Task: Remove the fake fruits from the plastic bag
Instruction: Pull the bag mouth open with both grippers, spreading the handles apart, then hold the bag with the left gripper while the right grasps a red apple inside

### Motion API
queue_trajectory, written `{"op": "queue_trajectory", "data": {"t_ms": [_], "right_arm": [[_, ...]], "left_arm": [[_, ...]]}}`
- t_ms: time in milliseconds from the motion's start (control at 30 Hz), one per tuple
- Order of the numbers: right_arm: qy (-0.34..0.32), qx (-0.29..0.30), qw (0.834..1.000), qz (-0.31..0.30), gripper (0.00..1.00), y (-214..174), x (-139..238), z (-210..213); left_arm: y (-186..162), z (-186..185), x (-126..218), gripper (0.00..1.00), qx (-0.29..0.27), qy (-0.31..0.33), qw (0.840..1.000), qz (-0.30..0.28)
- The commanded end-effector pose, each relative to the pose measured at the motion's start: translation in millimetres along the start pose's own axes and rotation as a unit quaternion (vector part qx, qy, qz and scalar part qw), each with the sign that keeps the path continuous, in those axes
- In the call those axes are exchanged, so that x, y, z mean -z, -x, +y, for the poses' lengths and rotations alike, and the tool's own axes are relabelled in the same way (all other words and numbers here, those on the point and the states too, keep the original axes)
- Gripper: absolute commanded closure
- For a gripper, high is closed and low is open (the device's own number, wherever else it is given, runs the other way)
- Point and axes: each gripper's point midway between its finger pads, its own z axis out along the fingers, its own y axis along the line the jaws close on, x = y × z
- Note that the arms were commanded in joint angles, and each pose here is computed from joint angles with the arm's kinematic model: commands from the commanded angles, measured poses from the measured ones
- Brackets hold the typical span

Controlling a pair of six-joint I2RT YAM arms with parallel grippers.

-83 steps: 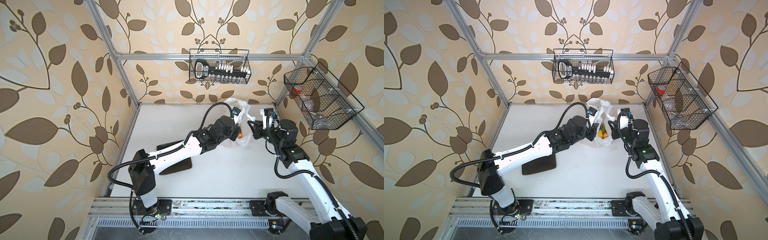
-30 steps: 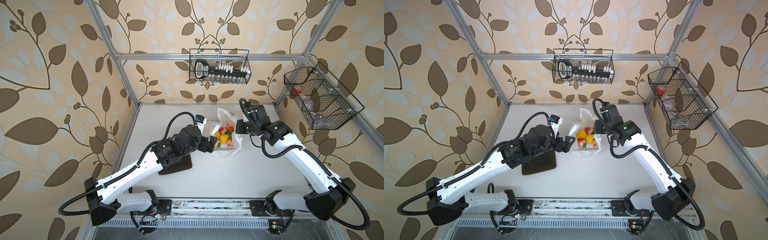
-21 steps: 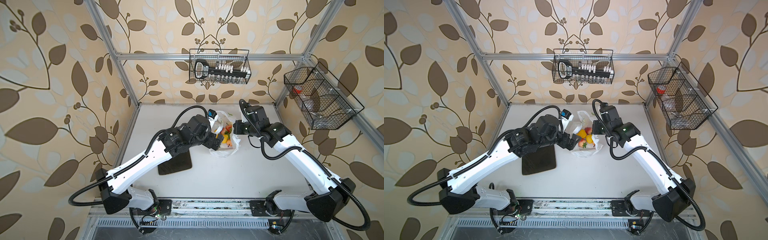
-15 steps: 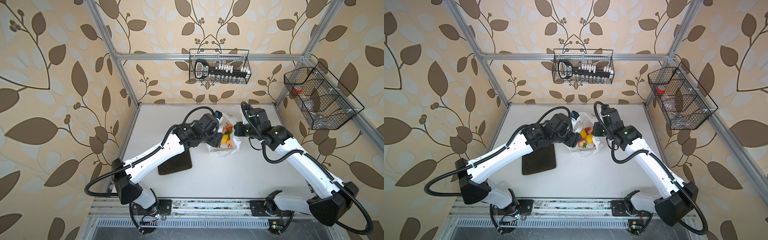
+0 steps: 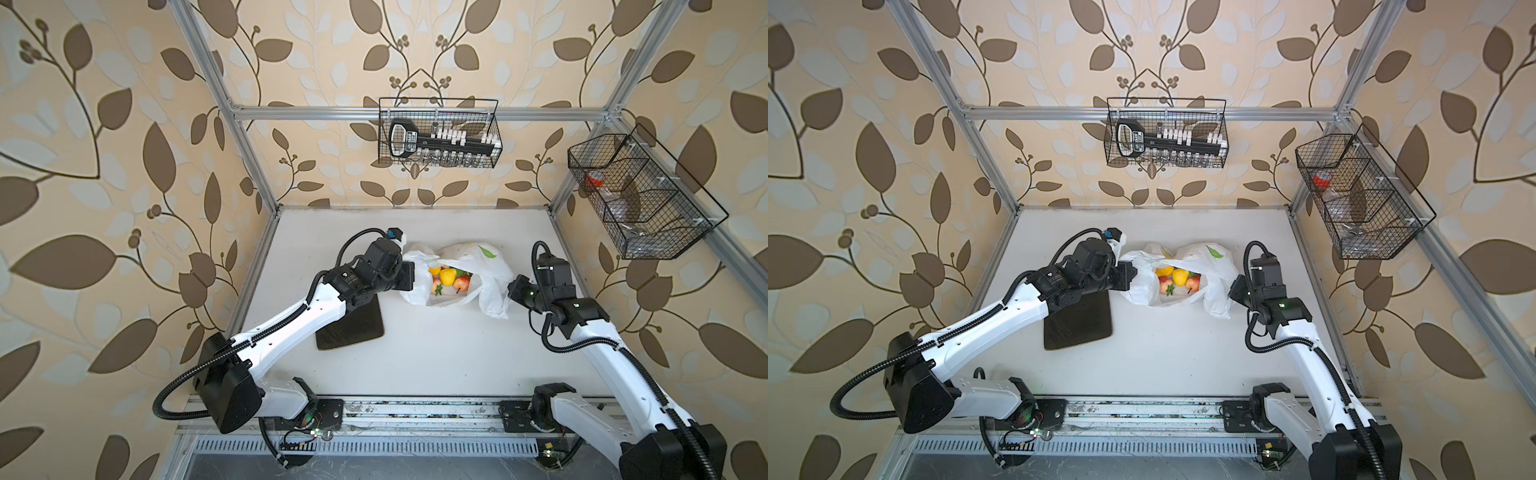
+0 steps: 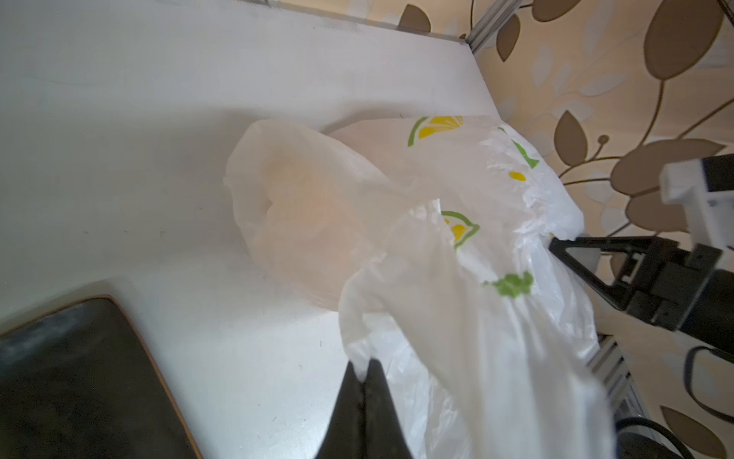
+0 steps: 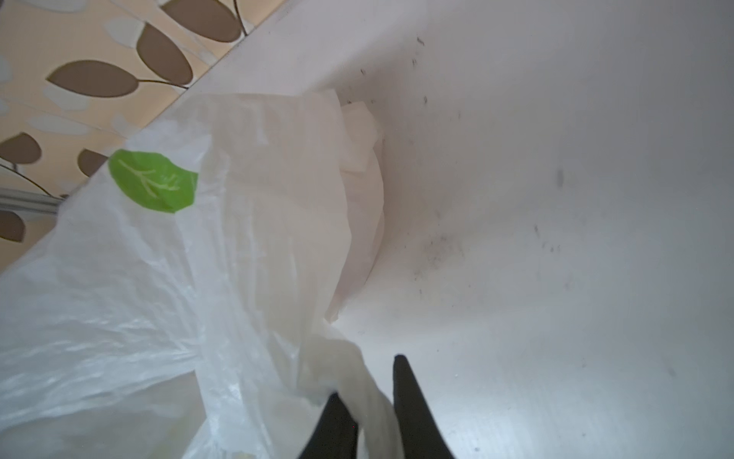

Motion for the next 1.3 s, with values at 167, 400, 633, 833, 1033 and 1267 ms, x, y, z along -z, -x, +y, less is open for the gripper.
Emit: {"op": "queue_trajectory", "data": {"t_ms": [167,400,633,833,1033,1267], "right_arm": [[0.090,0.091,0.987,-0.102,0.37,66.2,71.0,59.4],[0.237,0.238,0.923,-0.190,0.44,75.6,140.7,140.2],[0.235,0.393,0.877,-0.143,0.52,-15.4,109.7,191.7],[0.100,0.308,0.944,-0.060,0.55,-48.9,22.2,153.7],[-0.036,0.143,0.988,-0.037,0.54,-40.1,-43.5,100.3],[-0.078,0.108,0.991,-0.029,0.46,-35.1,-105.1,91.5]], "left_arm": [[-1.2,-28.2,15.7,1.00,0.033,-0.097,0.994,-0.028],[2.2,-31.2,15.7,1.00,0.027,-0.101,0.994,-0.031],[2.1,-29.0,14.5,1.00,0.034,-0.094,0.995,-0.030],[-3.5,-19.9,12.3,1.00,0.039,-0.071,0.997,-0.020],[-16.3,-9.0,10.9,1.00,0.033,-0.047,0.998,0.000],[-27.2,-12.9,6.0,1.00,0.014,-0.047,0.999,0.020]]}}
